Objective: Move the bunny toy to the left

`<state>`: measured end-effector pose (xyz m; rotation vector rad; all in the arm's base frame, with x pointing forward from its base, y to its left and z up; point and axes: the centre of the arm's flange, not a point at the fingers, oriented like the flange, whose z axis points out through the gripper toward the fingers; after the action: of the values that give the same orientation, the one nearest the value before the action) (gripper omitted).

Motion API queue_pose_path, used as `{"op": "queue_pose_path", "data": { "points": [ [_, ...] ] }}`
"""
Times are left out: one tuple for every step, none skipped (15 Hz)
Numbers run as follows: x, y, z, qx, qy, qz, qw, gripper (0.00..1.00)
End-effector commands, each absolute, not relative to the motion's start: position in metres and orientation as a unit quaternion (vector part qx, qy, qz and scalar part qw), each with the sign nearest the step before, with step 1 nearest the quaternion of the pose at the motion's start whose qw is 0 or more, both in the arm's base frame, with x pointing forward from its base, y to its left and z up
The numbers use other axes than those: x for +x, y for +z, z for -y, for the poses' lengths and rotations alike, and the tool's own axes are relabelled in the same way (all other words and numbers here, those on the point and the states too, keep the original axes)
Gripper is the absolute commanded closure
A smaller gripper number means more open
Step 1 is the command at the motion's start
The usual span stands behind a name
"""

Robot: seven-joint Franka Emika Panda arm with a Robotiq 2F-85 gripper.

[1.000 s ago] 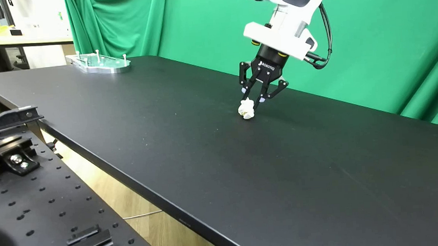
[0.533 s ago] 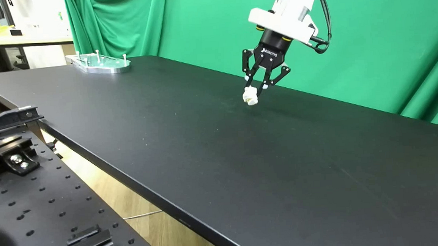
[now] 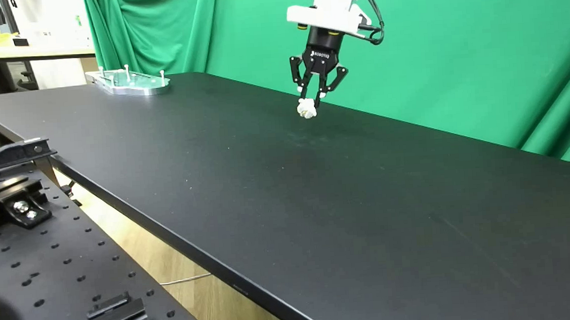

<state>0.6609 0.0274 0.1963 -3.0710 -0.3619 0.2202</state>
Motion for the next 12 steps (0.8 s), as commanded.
{"op": "queue_pose_path", "data": {
  "points": [
    [0.656,0.187,-0.074,-0.992,0.08,0.095,-0.019,0.9],
    [0.652,0.184,-0.088,-0.992,0.082,0.097,-0.021,0.9],
    [0.649,0.181,-0.099,-0.991,0.084,0.097,-0.026,0.9],
    [0.647,0.179,-0.109,-0.991,0.085,0.098,-0.03,0.9],
    [0.644,0.178,-0.117,-0.991,0.085,0.099,-0.032,0.9],
    [0.642,0.176,-0.123,-0.991,0.083,0.099,-0.032,0.9],
    [0.641,0.175,-0.127,-0.991,0.085,0.098,-0.03,0.4],
    [0.641,0.175,-0.128,-0.991,0.084,0.095,-0.032,0.38],
    [0.641,0.176,-0.129,-0.992,0.081,0.094,-0.034,0.33],
    [0.641,0.177,-0.127,-0.992,0.077,0.092,-0.034,0.27],
    [0.642,0.178,-0.125,-0.993,0.071,0.091,-0.037,0.19],
    [0.643,0.18,-0.123,-0.993,0.065,0.093,-0.042,0.13]
  ]
}}
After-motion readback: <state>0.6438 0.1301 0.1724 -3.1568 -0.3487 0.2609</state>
